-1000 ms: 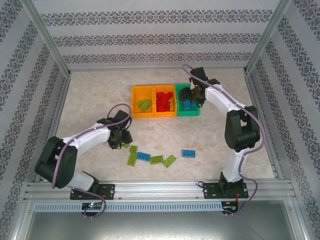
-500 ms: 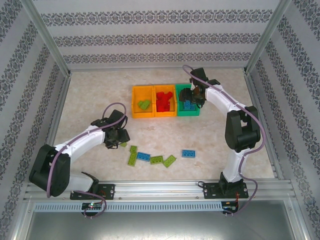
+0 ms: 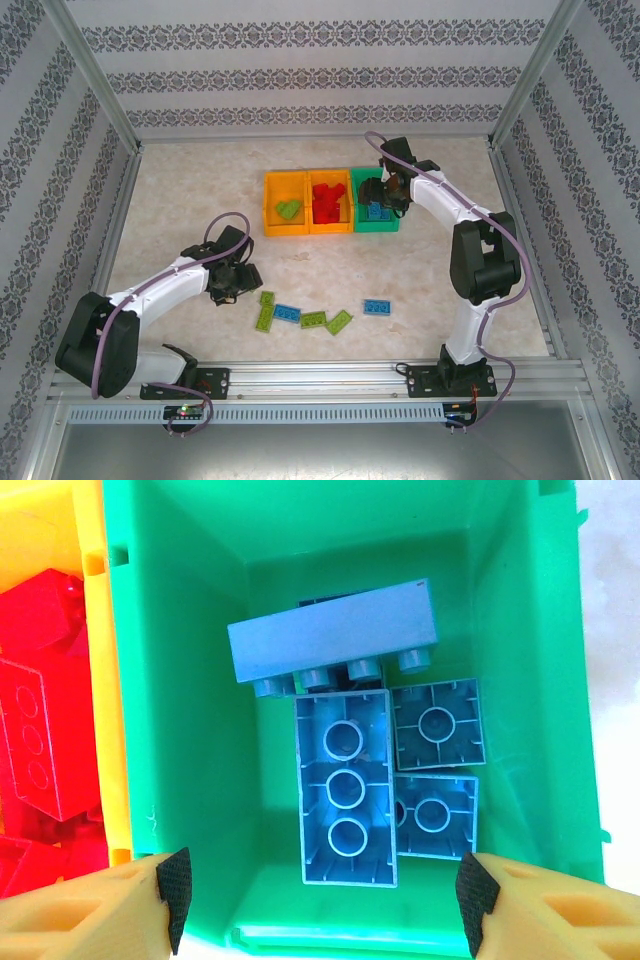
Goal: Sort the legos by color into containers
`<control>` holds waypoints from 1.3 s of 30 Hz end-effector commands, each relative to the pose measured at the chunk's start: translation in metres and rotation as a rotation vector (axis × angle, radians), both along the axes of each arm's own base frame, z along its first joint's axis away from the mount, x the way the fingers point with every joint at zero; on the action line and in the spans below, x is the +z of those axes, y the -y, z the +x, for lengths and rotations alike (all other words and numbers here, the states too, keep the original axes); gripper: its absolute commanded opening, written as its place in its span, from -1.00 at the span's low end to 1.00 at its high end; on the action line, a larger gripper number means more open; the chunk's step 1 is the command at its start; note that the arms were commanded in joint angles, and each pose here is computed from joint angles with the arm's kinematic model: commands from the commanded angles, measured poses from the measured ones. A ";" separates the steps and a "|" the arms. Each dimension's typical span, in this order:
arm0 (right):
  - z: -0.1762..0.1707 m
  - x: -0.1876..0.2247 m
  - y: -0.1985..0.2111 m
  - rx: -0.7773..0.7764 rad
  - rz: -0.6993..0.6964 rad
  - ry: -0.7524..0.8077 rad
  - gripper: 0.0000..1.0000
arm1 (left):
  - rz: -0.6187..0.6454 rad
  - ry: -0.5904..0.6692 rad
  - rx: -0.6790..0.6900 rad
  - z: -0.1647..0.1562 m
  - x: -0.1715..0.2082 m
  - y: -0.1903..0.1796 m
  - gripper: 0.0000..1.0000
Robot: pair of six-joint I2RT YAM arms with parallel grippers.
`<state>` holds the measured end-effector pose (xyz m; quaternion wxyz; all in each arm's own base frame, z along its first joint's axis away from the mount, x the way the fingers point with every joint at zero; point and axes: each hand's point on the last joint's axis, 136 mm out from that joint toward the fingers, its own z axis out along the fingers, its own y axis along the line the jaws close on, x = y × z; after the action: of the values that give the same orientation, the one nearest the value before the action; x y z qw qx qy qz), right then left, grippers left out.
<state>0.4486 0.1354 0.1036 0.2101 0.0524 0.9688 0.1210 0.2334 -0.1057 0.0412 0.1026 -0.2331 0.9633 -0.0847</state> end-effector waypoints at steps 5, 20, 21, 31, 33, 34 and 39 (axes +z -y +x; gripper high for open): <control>-0.005 0.007 0.002 -0.007 0.019 0.008 0.46 | -0.019 0.056 0.011 0.015 0.015 0.010 0.47; -0.005 0.015 0.004 -0.017 0.036 0.036 0.47 | -0.057 0.020 -0.015 0.035 -0.004 0.032 0.14; -0.005 0.018 0.005 -0.019 0.038 0.044 0.48 | -0.054 0.019 -0.016 0.037 -0.005 0.032 0.07; -0.032 0.032 0.012 -0.017 0.040 0.066 0.50 | -0.006 0.057 -0.046 0.049 0.002 0.029 -0.50; -0.050 0.024 0.013 -0.019 0.047 0.037 0.50 | -0.003 0.078 -0.063 0.057 0.010 0.032 -0.54; -0.062 0.018 0.013 -0.018 0.049 0.016 0.51 | -0.001 0.090 -0.073 0.062 0.016 0.033 -0.54; -0.126 -0.015 0.013 -0.022 0.022 -0.108 0.53 | 0.016 0.174 -0.144 0.100 0.053 0.046 -0.54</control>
<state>0.3596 0.1193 0.1049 0.1999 0.0626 0.9689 0.1320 0.3148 -0.1483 0.0738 0.1543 -0.1910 0.9624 -0.1160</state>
